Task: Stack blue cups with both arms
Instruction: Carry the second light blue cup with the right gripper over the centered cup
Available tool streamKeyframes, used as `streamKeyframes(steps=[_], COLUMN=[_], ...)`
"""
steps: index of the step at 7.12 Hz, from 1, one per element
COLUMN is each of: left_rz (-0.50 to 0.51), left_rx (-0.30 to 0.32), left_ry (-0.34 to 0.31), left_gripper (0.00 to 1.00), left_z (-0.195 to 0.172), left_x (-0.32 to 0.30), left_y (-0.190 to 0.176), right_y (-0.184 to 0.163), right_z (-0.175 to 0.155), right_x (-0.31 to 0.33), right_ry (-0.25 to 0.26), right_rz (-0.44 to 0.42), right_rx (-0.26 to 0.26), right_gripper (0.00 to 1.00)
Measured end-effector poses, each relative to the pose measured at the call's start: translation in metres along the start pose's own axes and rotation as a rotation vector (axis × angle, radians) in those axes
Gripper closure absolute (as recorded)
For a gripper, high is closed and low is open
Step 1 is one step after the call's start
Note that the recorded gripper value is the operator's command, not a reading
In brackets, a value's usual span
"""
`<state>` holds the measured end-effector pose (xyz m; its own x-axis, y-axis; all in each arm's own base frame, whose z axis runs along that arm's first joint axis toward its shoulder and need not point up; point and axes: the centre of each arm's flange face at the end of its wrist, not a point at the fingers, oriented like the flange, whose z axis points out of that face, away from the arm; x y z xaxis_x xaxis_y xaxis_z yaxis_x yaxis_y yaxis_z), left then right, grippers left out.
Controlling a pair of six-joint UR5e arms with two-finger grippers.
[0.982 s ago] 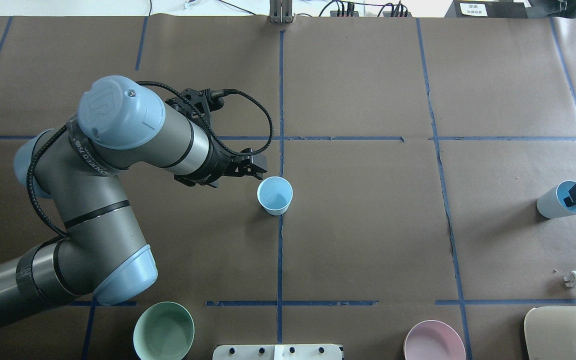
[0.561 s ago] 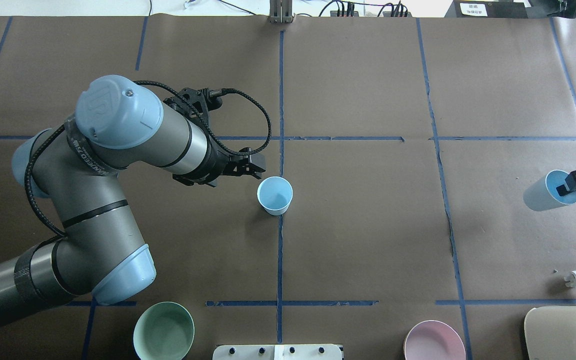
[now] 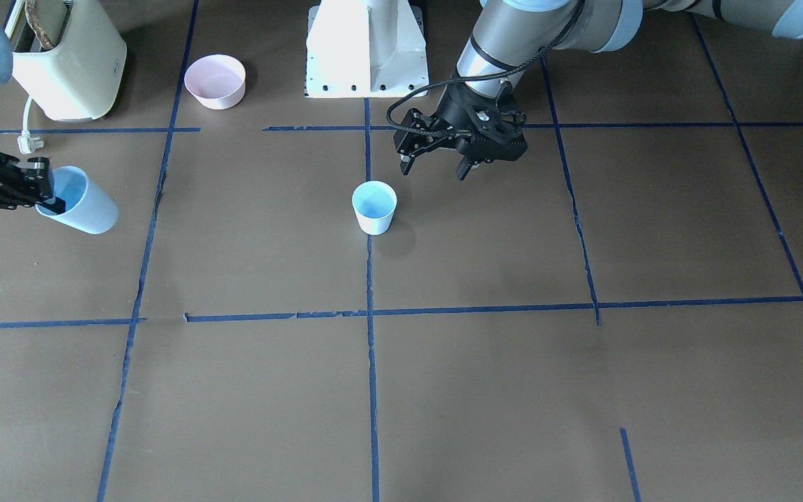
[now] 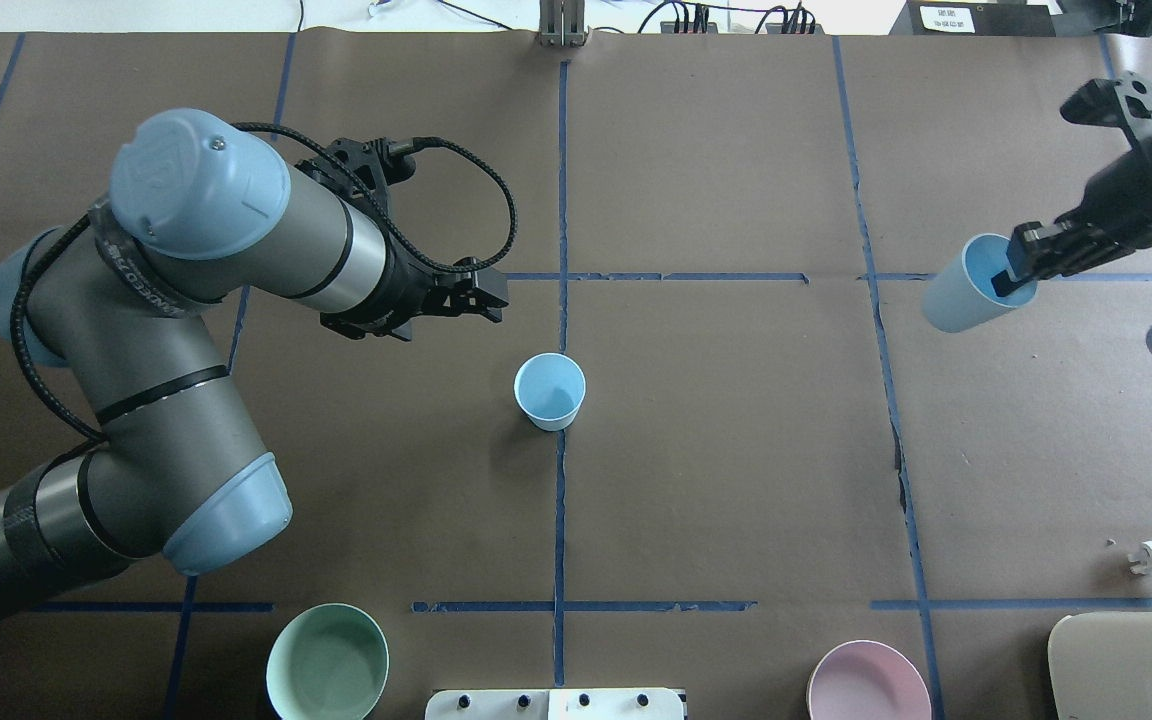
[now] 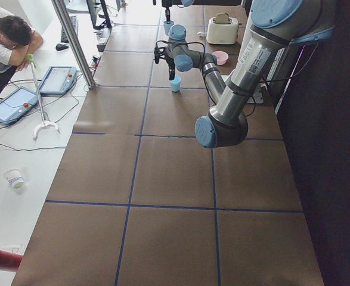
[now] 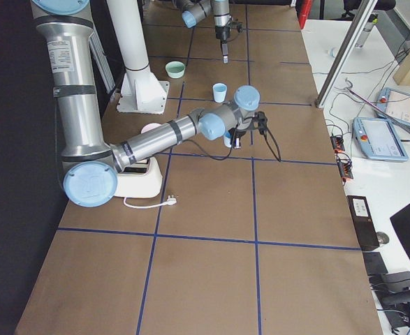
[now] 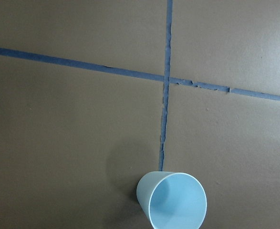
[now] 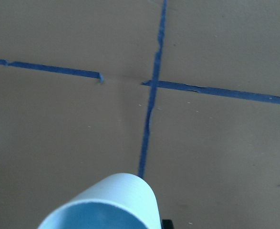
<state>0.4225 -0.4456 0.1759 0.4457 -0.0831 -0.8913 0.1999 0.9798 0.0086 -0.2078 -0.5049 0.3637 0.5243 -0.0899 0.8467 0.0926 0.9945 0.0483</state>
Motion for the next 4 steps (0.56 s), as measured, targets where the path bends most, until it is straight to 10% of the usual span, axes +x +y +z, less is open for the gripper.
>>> streamKeyframes(steps=[4], left_rz=[0.164], left_rx=[-0.032], left_ry=[-0.093], left_gripper=[0.0], left_z=[-0.034], left_x=[-0.131], left_y=[-0.079], right_y=[0.043], right_z=[0.076], right_x=[-0.265], right_ry=[0.008], right_rz=[0.201], right_rx=[0.05], right_gripper=[1.0])
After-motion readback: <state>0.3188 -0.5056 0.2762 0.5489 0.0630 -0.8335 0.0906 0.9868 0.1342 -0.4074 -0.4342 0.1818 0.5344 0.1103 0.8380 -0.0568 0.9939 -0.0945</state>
